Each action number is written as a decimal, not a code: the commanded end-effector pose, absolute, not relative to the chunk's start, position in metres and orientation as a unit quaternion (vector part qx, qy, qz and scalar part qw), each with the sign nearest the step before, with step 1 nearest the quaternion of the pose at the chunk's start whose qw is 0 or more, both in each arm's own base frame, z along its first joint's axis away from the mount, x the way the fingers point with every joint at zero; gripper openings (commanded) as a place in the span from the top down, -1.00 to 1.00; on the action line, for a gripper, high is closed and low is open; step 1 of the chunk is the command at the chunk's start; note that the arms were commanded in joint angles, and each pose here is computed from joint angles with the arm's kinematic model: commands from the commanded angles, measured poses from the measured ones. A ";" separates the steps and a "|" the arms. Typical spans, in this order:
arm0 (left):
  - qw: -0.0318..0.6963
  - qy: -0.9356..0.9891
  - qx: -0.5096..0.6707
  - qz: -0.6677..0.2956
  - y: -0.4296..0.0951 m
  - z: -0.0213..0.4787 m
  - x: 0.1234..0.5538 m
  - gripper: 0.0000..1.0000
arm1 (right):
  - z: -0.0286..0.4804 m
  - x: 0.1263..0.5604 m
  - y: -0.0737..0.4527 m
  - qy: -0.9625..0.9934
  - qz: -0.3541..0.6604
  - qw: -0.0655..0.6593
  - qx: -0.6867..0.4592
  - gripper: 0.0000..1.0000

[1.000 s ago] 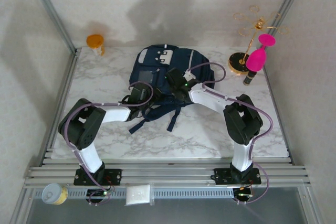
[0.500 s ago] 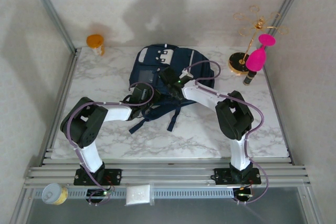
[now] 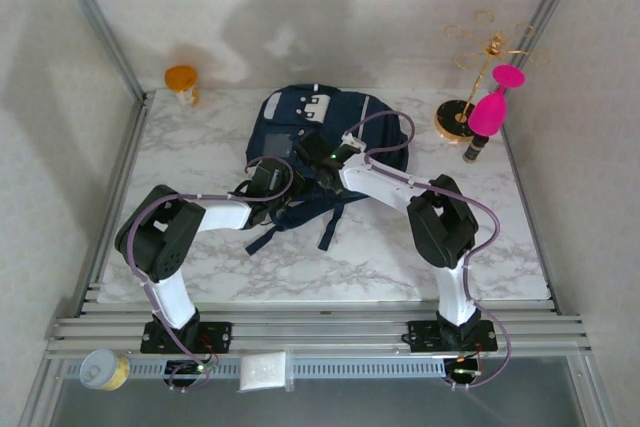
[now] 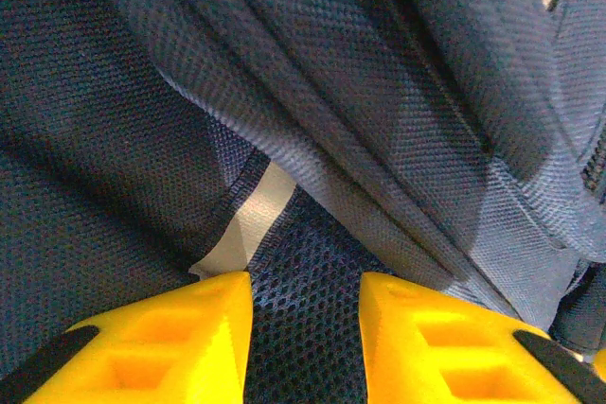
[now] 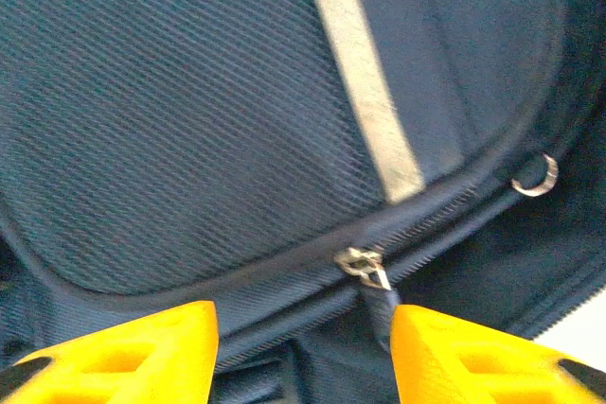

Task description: Pack books, pencil case, and school supplies into a backpack

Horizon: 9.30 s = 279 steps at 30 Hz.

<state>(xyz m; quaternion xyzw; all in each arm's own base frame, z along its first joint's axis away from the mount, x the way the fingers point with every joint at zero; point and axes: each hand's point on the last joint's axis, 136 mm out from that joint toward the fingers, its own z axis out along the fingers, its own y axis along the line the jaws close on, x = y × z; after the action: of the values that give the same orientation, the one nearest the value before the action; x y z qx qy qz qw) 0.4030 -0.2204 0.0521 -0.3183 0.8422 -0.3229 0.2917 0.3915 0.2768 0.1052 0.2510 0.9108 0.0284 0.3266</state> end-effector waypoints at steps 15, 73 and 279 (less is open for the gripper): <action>0.293 0.857 -0.328 -0.269 -0.202 0.033 0.399 0.27 | 0.117 0.372 0.271 0.942 0.100 0.310 0.083 -0.05; 0.351 0.746 -0.393 -0.407 -0.201 0.109 0.418 0.51 | 0.113 0.314 0.353 0.937 0.195 0.272 -0.095 1.00; 0.588 0.719 -0.343 0.141 0.048 0.189 0.316 -0.99 | 0.184 0.360 0.007 0.784 -0.114 0.591 0.149 -0.97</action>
<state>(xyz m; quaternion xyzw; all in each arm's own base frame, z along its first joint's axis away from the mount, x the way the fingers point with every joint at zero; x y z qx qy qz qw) 0.3430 -0.0064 0.2098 -0.3911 0.7256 -0.0611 0.5628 0.3747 0.0957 0.1928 -0.0294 0.8185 -0.0305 0.5730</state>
